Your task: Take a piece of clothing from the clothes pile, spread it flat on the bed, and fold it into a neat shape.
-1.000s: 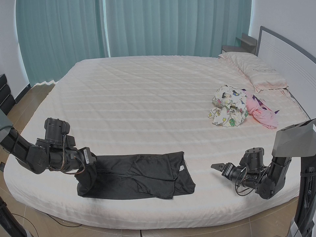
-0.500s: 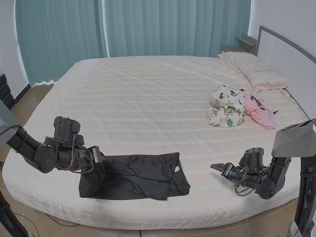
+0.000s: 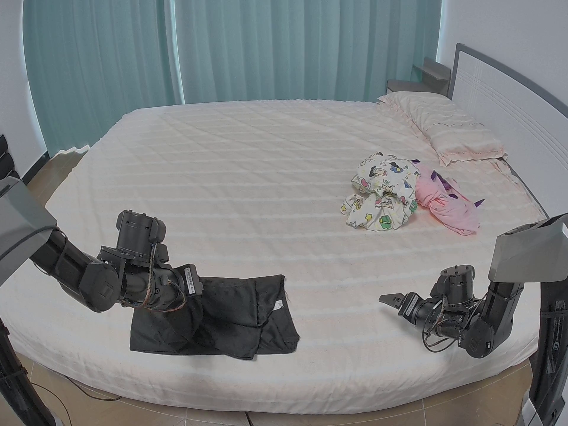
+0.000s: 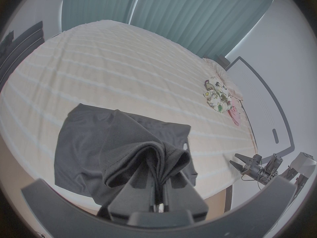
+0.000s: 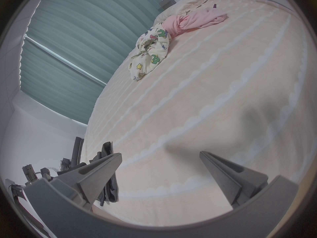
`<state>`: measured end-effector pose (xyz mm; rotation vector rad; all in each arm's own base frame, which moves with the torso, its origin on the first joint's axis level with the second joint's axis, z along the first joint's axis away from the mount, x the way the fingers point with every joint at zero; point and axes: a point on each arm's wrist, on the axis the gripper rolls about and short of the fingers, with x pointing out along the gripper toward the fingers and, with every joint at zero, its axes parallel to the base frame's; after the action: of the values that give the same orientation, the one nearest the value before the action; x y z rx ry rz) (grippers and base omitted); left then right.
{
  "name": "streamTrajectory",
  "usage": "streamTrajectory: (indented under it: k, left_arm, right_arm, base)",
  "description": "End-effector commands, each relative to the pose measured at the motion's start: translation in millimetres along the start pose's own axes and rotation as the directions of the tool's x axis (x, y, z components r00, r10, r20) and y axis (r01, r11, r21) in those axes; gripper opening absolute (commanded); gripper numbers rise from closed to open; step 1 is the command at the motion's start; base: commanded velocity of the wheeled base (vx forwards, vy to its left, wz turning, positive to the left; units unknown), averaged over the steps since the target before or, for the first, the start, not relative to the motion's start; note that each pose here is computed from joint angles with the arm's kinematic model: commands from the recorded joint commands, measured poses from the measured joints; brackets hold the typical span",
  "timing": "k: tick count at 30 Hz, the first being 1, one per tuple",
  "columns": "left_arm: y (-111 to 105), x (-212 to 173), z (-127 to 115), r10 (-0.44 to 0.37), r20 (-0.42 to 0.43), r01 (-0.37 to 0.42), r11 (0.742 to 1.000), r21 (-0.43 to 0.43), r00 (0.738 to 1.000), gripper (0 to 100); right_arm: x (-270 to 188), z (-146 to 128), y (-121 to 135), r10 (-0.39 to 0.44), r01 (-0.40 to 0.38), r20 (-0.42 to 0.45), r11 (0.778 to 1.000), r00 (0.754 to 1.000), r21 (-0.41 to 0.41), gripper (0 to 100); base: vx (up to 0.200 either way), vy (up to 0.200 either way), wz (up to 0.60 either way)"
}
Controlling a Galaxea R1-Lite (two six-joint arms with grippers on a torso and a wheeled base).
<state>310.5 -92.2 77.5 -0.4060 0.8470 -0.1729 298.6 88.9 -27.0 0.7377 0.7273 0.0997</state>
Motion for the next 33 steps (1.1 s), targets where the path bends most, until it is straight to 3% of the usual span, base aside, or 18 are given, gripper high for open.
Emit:
streamTrajectory:
  k: [1,4,20,21,29,31,33]
  left_arm:
    - [-6,12,-3,-0.004,-0.021,0.004,1.000,0.008,1.000,0]
    - [-7,19,-4,0.013,-0.018,-0.013,1.000,0.013,1.000,0]
    - [-12,63,-13,0.091,-0.030,-0.090,0.995,0.039,0.995,0]
    - [-11,64,-15,0.094,-0.036,-0.093,0.995,0.035,0.995,100]
    - [-22,62,-19,0.071,-0.038,-0.071,0.997,0.007,0.997,100]
    - [-31,54,-13,0.030,0.001,-0.030,0.999,-0.016,1.000,100]
    - [-46,44,-5,-0.043,0.072,0.050,0.994,-0.095,0.996,100]
  right_arm:
    - [0,-1,-1,-0.001,0.001,-0.002,1.000,1.000,0.000,100]
    - [1,-1,-1,-0.001,0.001,-0.002,1.000,1.000,0.000,100]
    - [1,-1,-1,-0.004,0.004,-0.003,1.000,1.000,0.000,100]
    - [2,-1,-2,-0.005,0.005,-0.006,1.000,1.000,-0.001,100]
    - [4,-3,-4,-0.014,0.014,-0.008,1.000,1.000,-0.002,100]
    - [4,-3,-4,-0.013,0.013,-0.007,1.000,1.000,-0.002,100]
    - [4,-3,-4,-0.014,0.014,-0.008,1.000,1.000,-0.002,100]
  base:
    - [0.000,-0.200,0.00]
    - [0.000,-0.200,0.00]
    - [0.000,0.000,0.00]
    - [0.000,0.000,0.00]
    - [0.000,0.000,0.00]
    - [0.000,0.000,0.00]
    - [0.000,0.000,0.00]
